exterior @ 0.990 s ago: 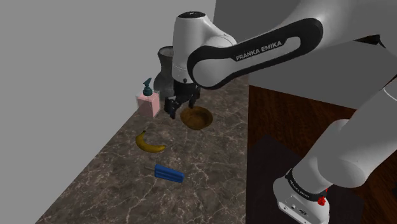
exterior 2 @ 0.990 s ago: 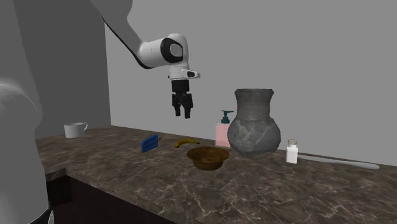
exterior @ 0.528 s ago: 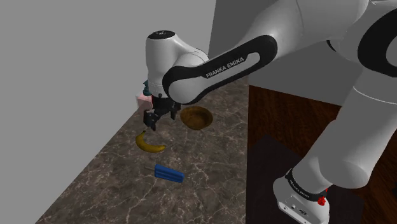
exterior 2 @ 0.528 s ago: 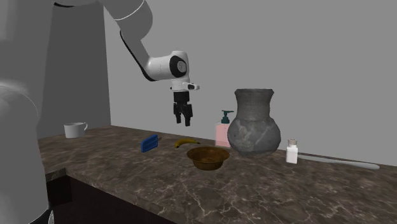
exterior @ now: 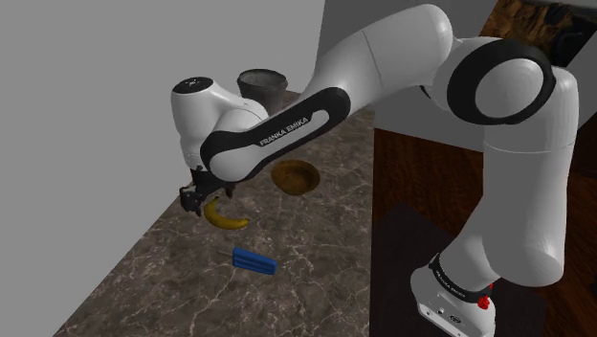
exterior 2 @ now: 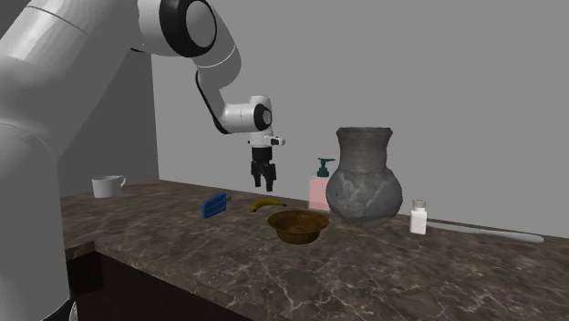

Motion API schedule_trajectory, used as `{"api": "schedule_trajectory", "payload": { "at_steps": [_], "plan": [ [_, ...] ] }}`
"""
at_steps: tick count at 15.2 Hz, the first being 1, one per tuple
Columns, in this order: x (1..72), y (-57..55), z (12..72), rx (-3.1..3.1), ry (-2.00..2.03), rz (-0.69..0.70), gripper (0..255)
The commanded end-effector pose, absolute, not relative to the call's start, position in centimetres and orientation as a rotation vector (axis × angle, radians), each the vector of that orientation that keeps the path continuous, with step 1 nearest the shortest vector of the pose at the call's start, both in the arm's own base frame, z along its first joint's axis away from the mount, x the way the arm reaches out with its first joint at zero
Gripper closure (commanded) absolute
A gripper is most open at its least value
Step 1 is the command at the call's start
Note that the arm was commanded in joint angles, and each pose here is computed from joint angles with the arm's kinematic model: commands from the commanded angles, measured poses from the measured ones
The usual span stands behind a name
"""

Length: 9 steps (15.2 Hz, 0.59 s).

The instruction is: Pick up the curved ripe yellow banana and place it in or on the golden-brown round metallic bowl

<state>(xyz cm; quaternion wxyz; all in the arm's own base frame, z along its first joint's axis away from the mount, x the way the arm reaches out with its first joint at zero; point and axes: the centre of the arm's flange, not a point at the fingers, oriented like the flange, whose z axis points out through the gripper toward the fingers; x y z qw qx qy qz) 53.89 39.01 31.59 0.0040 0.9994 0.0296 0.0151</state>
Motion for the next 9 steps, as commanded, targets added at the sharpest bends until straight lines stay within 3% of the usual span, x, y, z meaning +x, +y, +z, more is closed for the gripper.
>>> {"api": "schedule_trajectory", "payload": {
  "at_steps": [1, 9],
  "plan": [
    [54.5, 40.1, 30.3, 3.131, 0.093, 0.045, 0],
    [54.6, 40.1, 26.8, 3.131, 0.093, 0.045, 0]
  ]
}}
